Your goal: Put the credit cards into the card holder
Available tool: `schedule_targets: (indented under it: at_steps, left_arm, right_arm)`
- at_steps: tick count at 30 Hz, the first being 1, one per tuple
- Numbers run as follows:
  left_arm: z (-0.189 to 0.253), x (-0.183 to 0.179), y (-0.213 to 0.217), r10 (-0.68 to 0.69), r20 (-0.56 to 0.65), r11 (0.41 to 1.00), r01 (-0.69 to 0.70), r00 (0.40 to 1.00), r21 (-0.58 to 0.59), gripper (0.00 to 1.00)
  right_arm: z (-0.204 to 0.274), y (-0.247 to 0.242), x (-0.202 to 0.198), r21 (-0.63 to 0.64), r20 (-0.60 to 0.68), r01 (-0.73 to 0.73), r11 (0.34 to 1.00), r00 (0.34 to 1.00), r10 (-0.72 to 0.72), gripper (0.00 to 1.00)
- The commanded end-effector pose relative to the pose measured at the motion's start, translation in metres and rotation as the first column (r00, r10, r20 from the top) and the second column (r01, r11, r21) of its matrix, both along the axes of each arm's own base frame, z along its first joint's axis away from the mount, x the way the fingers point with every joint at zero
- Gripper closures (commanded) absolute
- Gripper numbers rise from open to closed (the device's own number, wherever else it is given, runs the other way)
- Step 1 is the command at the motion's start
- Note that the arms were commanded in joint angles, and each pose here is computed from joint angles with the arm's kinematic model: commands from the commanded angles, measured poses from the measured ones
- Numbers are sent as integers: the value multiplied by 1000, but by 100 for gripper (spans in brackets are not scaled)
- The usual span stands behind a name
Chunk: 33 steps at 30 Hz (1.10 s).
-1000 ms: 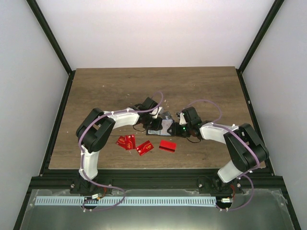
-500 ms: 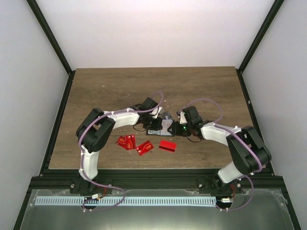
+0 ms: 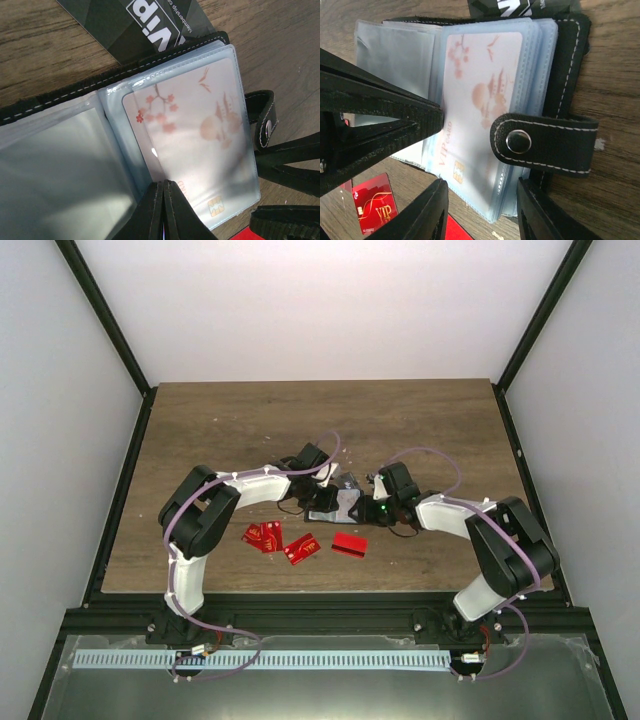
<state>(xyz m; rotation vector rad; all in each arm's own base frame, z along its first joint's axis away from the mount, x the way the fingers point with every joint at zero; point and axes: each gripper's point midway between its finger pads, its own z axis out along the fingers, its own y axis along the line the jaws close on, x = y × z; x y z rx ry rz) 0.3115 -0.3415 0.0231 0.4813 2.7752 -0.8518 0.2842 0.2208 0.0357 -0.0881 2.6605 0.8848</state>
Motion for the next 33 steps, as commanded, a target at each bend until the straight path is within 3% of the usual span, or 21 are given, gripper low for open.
schedule_targets:
  at_steps: [1, 19, 33]
  left_arm:
    - [-13, -11, 5, -15, -31, 999, 16, 999, 38, 96]
    - [-13, -13, 3, -20, -31, 999, 22, 999, 39, 96]
    - [14, -8, 3, 2, 16, 1000, -3, 1000, 8, 96]
  right_arm:
    - [16, 8, 15, 30, 44, -11, 1000, 999, 9, 61]
    - [22, 20, 12, -9, 62, -48, 999, 997, 49, 63]
    - [30, 32, 11, -36, 72, -77, 996, 994, 80, 63]
